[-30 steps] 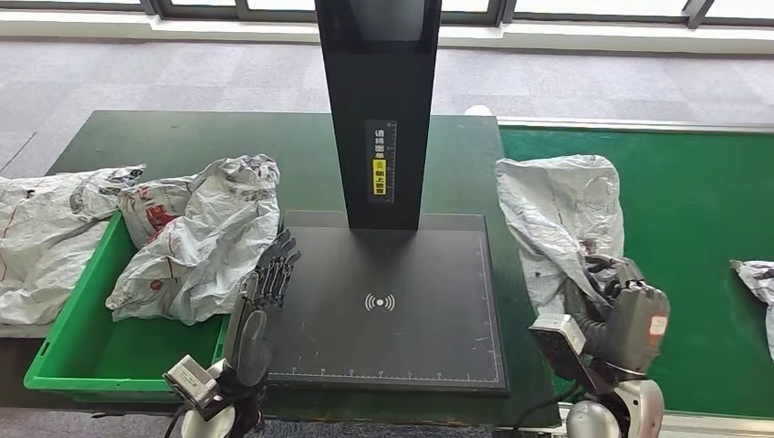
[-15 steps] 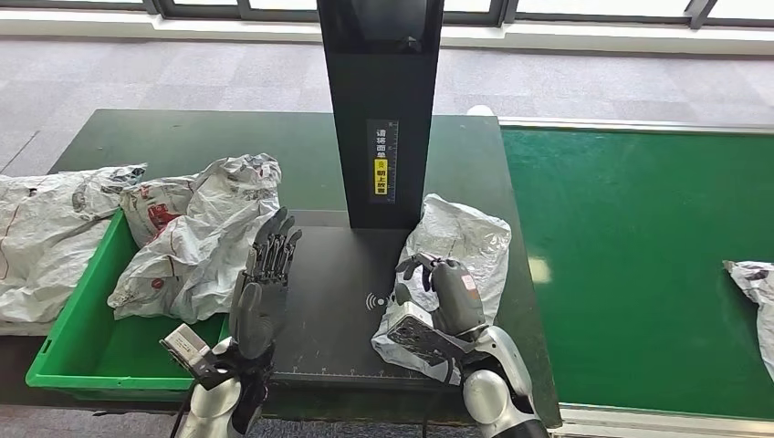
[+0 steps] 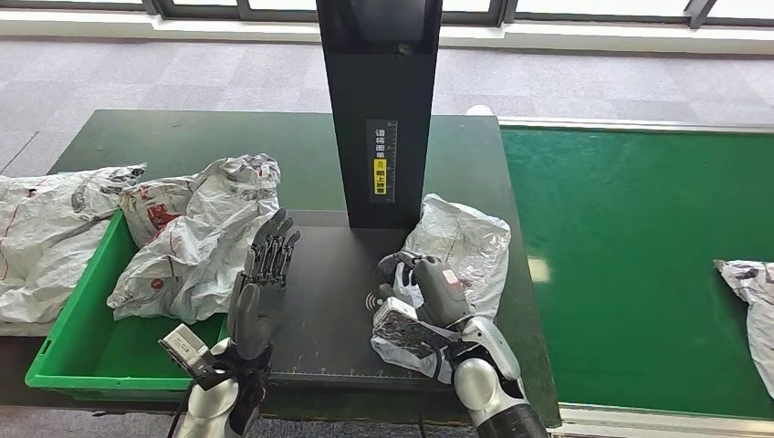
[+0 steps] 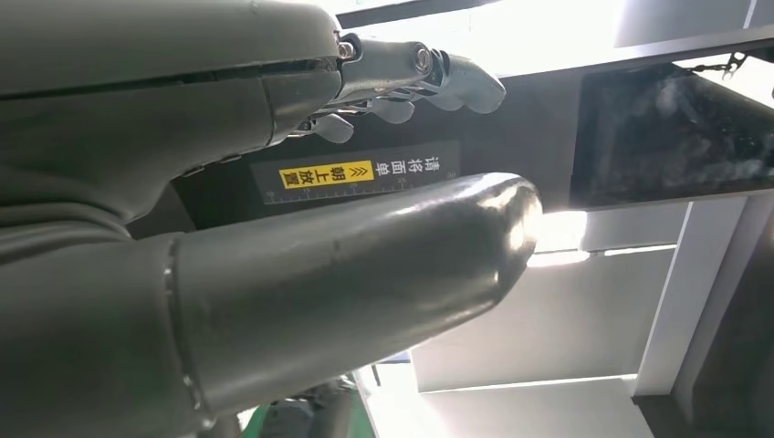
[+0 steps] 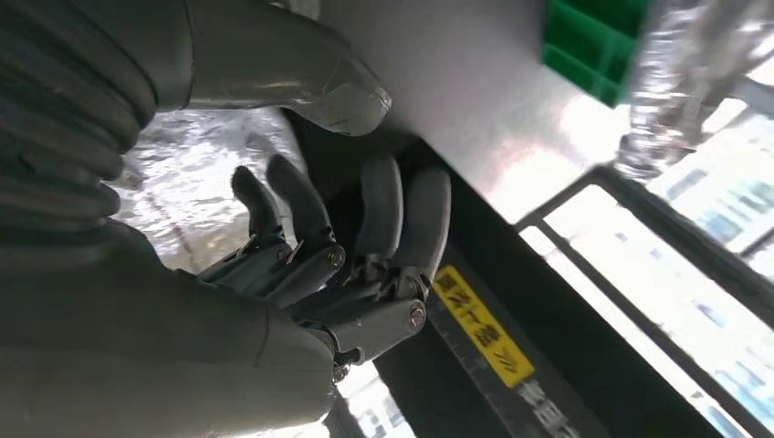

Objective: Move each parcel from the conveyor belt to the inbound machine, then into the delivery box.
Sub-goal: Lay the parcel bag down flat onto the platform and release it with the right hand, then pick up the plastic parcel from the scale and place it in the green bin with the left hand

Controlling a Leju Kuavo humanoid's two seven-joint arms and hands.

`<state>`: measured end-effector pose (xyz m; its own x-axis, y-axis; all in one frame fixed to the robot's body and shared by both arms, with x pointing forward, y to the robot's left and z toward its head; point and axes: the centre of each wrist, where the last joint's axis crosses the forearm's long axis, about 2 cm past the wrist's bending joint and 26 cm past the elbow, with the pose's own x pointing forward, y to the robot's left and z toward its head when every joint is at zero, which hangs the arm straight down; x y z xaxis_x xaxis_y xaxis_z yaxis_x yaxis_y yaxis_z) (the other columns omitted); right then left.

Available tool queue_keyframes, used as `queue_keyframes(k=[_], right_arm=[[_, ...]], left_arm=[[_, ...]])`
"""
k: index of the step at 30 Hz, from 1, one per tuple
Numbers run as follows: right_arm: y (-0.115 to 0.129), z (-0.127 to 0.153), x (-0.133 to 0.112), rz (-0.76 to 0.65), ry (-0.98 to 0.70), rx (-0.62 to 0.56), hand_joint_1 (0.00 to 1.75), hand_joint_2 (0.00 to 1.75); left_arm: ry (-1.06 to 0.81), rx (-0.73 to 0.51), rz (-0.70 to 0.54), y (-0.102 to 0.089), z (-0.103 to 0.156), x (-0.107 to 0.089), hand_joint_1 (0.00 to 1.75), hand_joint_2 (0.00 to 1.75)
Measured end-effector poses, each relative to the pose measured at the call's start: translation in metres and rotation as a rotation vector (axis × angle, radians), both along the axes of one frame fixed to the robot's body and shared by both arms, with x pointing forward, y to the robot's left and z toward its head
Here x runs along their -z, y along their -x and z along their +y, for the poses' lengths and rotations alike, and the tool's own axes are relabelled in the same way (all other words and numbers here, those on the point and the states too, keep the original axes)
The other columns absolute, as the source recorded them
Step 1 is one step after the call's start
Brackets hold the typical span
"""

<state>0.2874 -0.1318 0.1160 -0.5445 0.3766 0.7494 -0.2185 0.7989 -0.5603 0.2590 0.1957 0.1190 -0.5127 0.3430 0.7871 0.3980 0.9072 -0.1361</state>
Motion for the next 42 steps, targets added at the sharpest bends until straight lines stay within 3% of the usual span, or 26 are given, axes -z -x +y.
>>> queue_keyframes(k=[6,17,22,26,27,30,31,32,36,42], right_arm=[[0.007,-0.004,-0.026,-0.161,-0.233,-0.013,0.00,1.75],[0.016,-0.010,-0.043,-0.241,-0.282,0.006,0.00,1.75],[0.030,-0.017,-0.047,-0.355,-0.341,0.067,0.00,1.75],[0.043,-0.031,-0.057,-0.452,-0.386,0.141,0.00,1.75],[0.044,-0.034,-0.059,-0.472,-0.391,0.156,0.00,1.75],[0.047,-0.039,-0.066,-0.523,-0.395,0.172,0.00,1.75],[0.047,-0.039,-0.067,-0.534,-0.393,0.171,0.00,1.75],[0.048,-0.039,-0.068,-0.543,-0.391,0.169,0.00,1.75],[0.050,-0.042,-0.073,-0.570,-0.382,0.157,0.00,1.75],[0.054,-0.044,-0.076,-0.593,-0.370,0.151,0.00,1.75]], left_arm=[[-0.026,-0.045,-0.009,-0.001,0.002,-0.001,0.00,0.00],[-0.035,-0.076,-0.019,-0.001,0.003,-0.004,0.00,0.00],[-0.053,-0.236,0.016,0.002,0.000,-0.008,0.00,0.00],[-0.190,-0.317,0.029,0.003,-0.008,-0.011,0.00,0.00],[-0.252,-0.321,0.024,0.001,-0.012,-0.013,0.00,0.44],[-0.500,-0.325,0.009,-0.013,-0.028,-0.014,0.00,0.44],[-0.579,-0.332,0.002,-0.017,-0.032,-0.013,0.00,0.00],[-0.652,-0.343,-0.006,-0.021,-0.037,-0.012,0.00,0.00],[-1.020,-0.383,-0.111,-0.040,-0.064,-0.006,0.00,1.75],[-1.304,-0.220,-0.177,-0.039,-0.100,0.020,0.00,1.75]])
